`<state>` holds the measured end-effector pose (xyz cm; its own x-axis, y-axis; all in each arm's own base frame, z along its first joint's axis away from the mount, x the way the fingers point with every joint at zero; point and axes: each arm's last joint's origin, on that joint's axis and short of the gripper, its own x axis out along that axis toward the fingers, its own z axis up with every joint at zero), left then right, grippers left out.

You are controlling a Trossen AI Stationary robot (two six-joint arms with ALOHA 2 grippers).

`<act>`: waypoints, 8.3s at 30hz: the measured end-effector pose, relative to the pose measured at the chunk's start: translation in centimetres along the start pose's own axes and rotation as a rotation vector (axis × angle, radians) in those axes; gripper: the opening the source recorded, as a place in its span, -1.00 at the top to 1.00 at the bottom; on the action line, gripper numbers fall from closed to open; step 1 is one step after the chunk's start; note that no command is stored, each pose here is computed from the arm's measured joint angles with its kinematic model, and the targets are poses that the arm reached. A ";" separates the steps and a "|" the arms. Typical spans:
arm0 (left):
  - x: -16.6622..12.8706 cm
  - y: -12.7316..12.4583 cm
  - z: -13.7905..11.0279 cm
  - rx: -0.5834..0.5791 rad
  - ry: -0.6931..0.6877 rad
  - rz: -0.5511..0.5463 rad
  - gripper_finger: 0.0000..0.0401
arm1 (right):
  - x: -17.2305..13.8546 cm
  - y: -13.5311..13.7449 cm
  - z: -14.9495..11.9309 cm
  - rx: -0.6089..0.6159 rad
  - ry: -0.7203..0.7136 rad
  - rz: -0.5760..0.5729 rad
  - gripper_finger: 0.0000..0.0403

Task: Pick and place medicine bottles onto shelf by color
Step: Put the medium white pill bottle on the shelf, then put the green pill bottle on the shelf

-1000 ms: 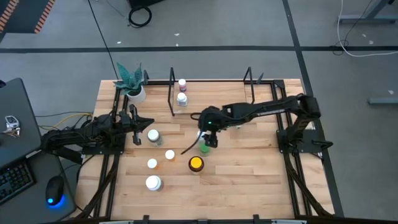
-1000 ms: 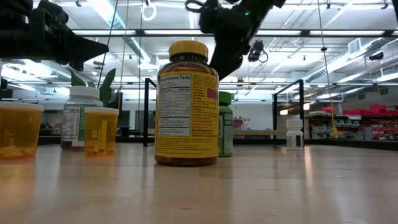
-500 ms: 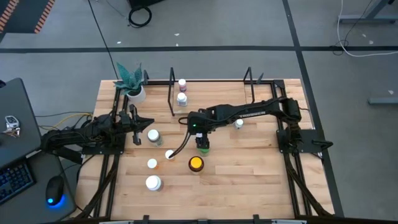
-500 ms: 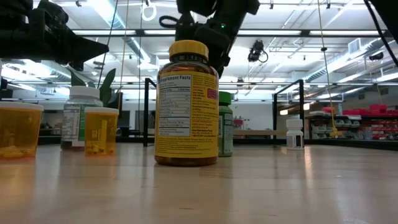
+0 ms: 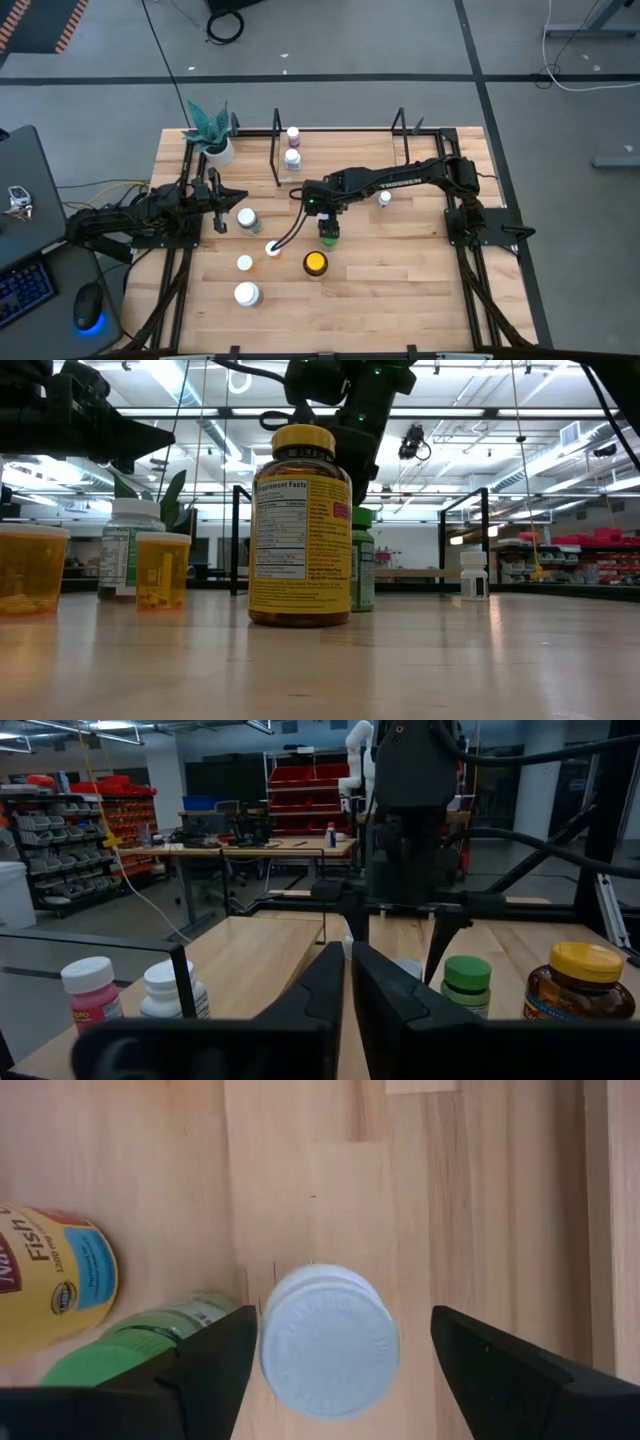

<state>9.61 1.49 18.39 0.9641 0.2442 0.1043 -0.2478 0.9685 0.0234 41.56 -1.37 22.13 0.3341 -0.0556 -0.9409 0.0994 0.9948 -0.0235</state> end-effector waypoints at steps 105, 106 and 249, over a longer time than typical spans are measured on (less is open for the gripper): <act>0.0 0.0 0.0 -0.001 0.001 0.000 0.88 | -2.3 -23.6 4.6 0.122 -0.137 -0.069 -0.53; 0.0 0.0 0.0 -0.001 0.002 0.000 0.87 | -2.5 -23.6 4.6 0.122 -0.138 -0.069 -0.56; 0.0 0.0 0.0 0.000 0.002 0.000 0.85 | -1.7 -0.4 1.9 -0.140 0.046 -0.008 -0.25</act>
<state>9.61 1.49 18.37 0.9643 0.2443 0.1023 -0.2478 0.9685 0.0232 42.73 -1.88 24.39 0.2902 -0.0623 -0.9549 -0.0314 0.9967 -0.0746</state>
